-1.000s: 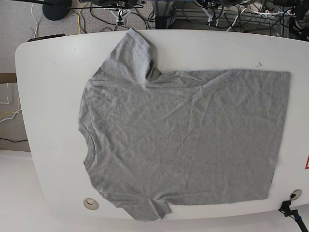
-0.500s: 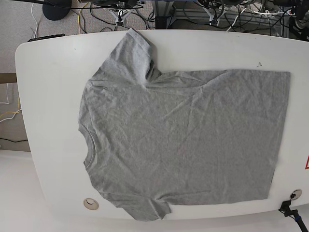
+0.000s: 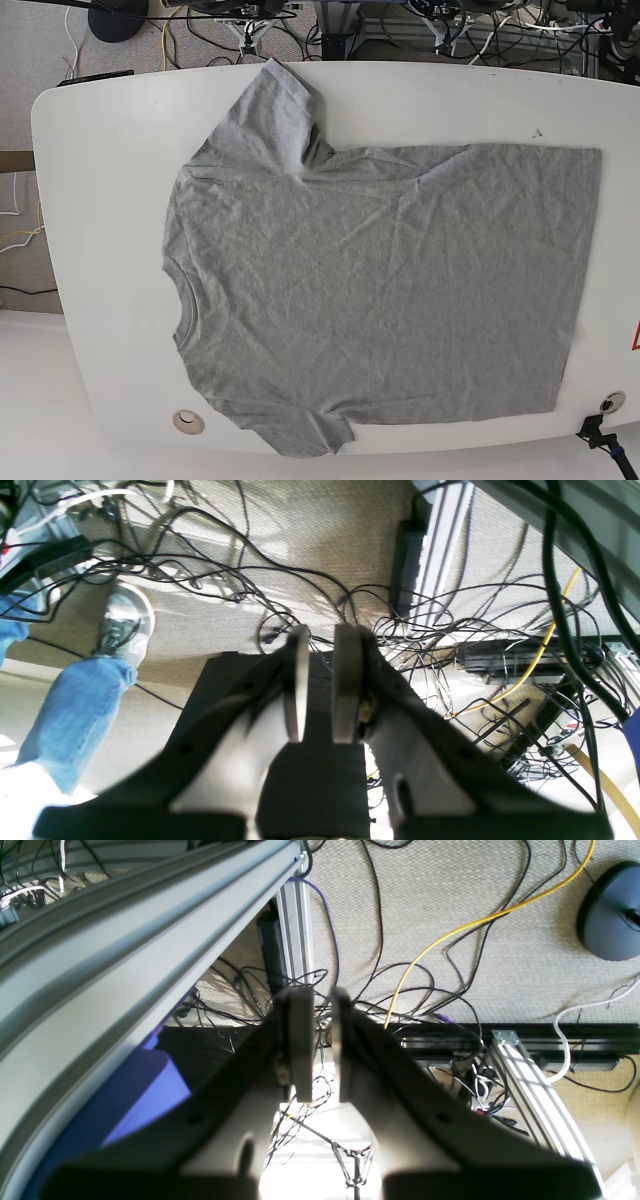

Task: Fold the T-shirt properly

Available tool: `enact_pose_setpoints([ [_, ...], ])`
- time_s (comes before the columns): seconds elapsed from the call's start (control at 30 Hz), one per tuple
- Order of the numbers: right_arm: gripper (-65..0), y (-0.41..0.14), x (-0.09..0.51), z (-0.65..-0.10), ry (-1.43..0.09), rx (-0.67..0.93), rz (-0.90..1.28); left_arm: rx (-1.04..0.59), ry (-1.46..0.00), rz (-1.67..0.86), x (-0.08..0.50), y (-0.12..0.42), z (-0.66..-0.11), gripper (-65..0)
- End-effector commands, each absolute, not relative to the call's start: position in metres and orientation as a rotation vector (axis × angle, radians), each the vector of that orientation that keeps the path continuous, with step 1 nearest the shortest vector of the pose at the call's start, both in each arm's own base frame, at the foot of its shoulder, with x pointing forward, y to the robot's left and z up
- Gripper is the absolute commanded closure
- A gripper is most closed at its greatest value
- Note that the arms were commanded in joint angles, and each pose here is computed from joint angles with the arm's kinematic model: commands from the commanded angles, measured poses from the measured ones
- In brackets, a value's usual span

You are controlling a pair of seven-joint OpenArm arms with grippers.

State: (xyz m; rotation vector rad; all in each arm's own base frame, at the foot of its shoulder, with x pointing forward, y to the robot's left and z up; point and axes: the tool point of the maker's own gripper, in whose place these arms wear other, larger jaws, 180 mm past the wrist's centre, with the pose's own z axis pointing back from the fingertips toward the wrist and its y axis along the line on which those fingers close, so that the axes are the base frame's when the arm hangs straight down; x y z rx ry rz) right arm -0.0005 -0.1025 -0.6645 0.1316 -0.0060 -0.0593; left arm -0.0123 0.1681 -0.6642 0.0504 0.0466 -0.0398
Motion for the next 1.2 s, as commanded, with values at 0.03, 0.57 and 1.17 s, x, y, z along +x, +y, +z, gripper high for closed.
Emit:
enact_pose_setpoints([
  [0.03, -5.8, -0.103, 0.001, -0.664, -0.01, 0.134, -0.059, 0.054, 0.051, -0.035, -0.015, 0.171, -0.664, -7.9],
  [0.57, -5.7, -0.107, -0.002, -0.664, -0.01, 0.129, -0.052, 0.047, 0.067, -0.04, -0.021, 0.17, -0.664, -12.2],
  [1.17, -5.8, -0.124, -0.022, -0.665, 0.008, 0.09, -0.034, 0.019, 0.02, -0.042, -0.01, 0.161, -0.664, -15.9],
])
